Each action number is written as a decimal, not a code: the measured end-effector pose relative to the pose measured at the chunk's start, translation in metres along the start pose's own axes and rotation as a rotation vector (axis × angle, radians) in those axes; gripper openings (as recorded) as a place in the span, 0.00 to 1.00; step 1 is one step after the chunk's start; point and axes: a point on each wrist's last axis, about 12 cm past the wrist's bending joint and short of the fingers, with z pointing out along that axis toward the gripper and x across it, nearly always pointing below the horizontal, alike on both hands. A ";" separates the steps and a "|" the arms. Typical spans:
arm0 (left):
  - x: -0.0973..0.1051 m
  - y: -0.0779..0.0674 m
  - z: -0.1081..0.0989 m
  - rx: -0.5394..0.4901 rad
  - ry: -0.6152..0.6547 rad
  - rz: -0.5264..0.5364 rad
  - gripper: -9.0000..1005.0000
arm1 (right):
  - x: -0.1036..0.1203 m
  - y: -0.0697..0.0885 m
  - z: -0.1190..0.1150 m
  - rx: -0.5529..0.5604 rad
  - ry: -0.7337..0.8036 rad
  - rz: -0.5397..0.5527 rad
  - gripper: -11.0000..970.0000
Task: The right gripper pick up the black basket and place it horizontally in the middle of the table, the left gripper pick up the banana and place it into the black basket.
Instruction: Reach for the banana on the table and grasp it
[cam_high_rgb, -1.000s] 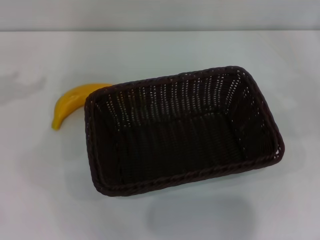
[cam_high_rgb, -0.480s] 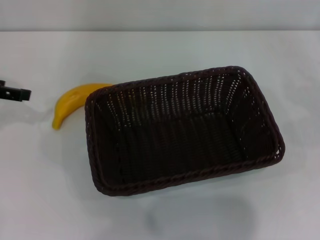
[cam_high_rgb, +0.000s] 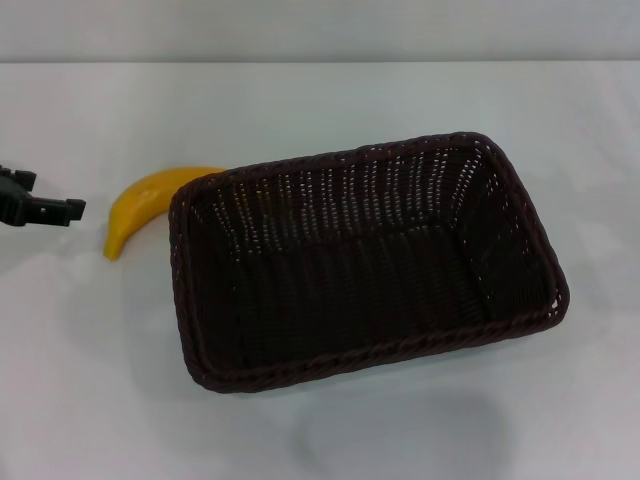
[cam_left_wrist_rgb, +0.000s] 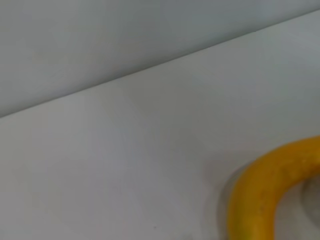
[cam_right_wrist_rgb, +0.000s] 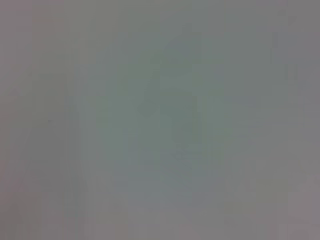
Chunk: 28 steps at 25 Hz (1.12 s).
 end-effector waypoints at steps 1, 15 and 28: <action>0.002 0.000 0.003 -0.008 -0.004 0.008 0.87 | 0.001 0.001 0.000 -0.002 0.001 0.004 0.57; 0.006 -0.011 0.036 0.000 -0.095 0.070 0.85 | 0.007 0.002 0.018 0.015 0.019 0.010 0.66; 0.012 -0.022 0.064 0.009 -0.137 0.092 0.83 | 0.008 -0.002 0.027 0.056 0.040 0.011 0.65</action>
